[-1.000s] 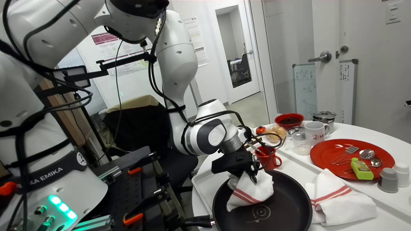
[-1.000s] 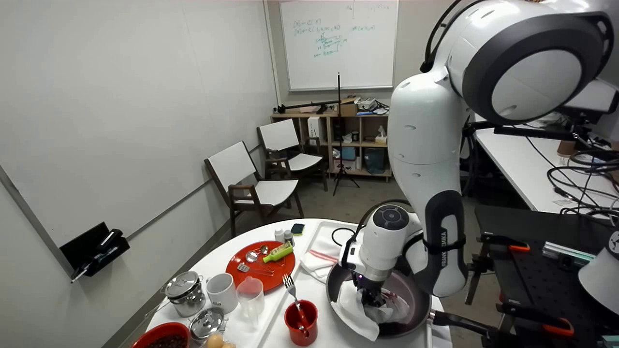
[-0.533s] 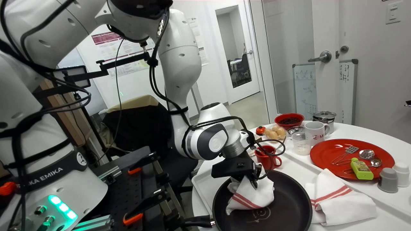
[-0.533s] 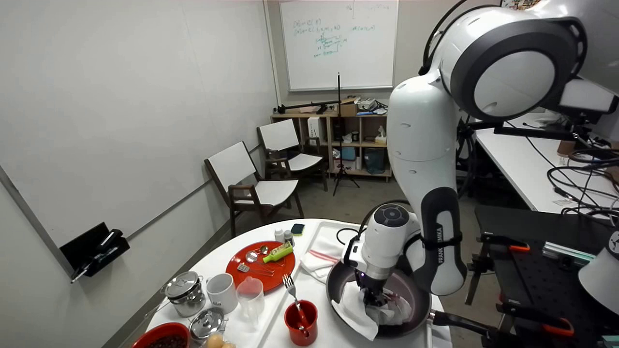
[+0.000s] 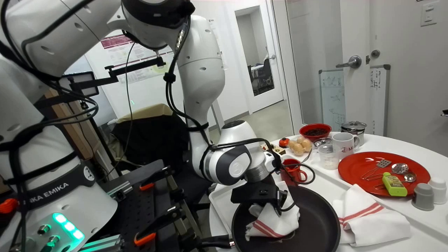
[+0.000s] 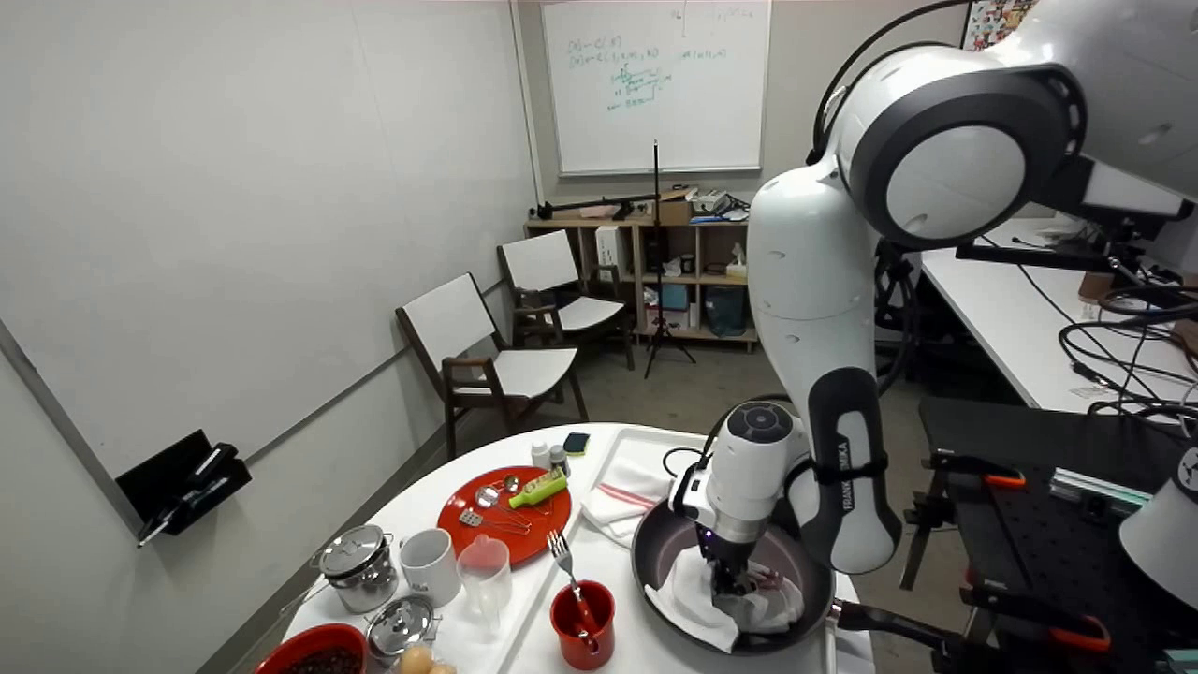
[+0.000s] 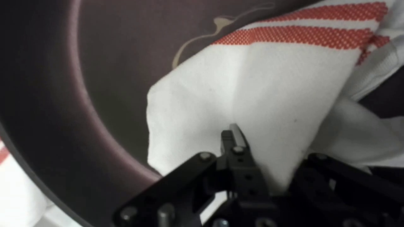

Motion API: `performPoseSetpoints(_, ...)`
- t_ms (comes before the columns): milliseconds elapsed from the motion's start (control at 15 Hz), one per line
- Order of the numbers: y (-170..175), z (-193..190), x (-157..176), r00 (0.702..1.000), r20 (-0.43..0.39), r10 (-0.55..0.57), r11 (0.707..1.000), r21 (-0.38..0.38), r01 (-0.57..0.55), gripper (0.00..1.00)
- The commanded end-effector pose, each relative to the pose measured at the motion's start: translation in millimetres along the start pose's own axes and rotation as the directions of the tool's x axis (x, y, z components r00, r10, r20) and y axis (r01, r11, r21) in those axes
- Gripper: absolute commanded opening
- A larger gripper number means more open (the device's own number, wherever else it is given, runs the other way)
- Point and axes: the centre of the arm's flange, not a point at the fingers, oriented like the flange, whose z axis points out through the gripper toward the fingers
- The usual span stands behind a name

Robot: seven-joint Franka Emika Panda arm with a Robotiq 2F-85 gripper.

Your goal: Wipe the pan with the white towel

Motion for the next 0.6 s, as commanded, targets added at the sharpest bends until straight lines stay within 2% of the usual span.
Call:
performPoseSetpoints(0,49,5,-17,0.995,-0.010,0.096,0.995,-0.018,-0.096,0.03)
performPoseSetpoints(267,91,7,-42,0.981,-0.010,0.193,0.980,-0.044,-0.194,0.03)
performPoseSetpoints(533,97,1,-50,0.973,-0.020,0.230,0.972,-0.037,-0.230,0.03)
